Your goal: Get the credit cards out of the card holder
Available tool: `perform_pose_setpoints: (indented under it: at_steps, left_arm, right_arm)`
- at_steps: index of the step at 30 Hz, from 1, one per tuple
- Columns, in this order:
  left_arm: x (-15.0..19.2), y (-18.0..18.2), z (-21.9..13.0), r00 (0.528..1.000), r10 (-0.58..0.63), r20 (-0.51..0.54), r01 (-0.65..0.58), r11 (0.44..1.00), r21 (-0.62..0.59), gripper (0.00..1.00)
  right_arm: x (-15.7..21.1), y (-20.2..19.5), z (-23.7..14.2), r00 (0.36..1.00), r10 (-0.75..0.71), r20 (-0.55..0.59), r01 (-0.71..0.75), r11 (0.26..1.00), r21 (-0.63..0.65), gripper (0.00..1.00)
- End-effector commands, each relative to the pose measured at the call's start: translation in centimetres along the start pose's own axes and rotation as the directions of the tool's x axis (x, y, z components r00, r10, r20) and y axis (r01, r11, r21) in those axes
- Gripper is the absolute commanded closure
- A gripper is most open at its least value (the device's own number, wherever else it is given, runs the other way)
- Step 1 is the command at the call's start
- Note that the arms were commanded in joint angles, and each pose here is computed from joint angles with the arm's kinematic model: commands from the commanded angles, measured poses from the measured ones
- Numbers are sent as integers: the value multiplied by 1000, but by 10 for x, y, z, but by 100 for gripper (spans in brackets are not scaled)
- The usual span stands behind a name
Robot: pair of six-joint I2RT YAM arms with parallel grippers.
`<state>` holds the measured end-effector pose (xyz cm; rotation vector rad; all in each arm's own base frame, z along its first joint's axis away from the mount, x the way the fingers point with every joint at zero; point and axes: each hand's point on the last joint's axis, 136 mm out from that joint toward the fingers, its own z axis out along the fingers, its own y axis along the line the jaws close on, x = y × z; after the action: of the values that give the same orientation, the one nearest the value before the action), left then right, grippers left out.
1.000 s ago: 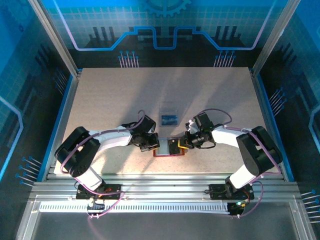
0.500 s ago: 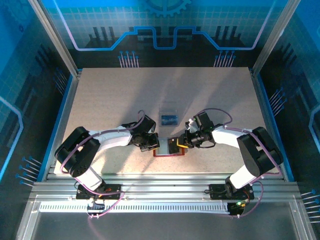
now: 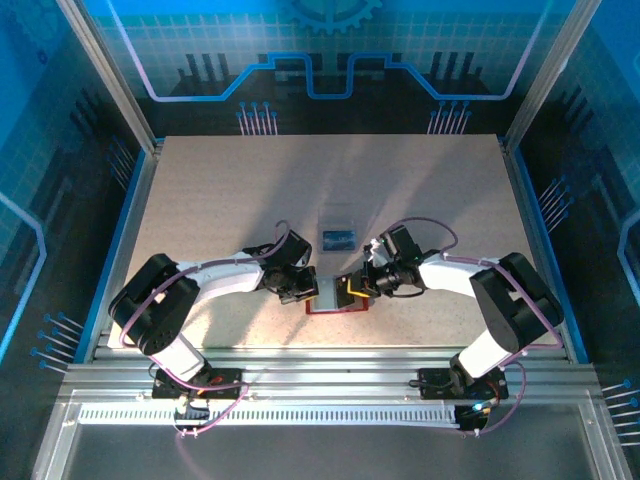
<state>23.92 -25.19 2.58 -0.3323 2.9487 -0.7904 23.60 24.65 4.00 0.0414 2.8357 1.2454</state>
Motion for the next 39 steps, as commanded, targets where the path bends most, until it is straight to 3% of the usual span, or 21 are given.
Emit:
perform_pose_setpoints:
  at_steps: [1, 16, 23, 32, 39]
  left_arm:
    - [4, 3, -6, 1000, 14, -9, -15, 999, -36, 98]
    - [-7, -9, -32, 997, 14, 79, -15, 1000, 11, 97]
    - [-11, -4, -44, 991, -32, 130, 22, 997, 76, 96]
    - [-9, 14, -57, 984, -83, 160, 66, 992, 106, 92]
    - [-5, 28, -59, 977, -120, 175, 101, 988, 115, 91]
  right_arm:
    - [1, 2, -1, 1000, -7, 13, 7, 1000, 3, 92]
    - [0, 25, -43, 991, -128, 26, 126, 988, 91, 95]
    - [-8, 39, -69, 952, -306, -22, 305, 935, 180, 98]
    - [-26, 36, -93, 802, -547, -241, 598, 736, 317, 100]
    - [-31, 52, -95, 585, -726, -362, 810, 544, 219, 100]
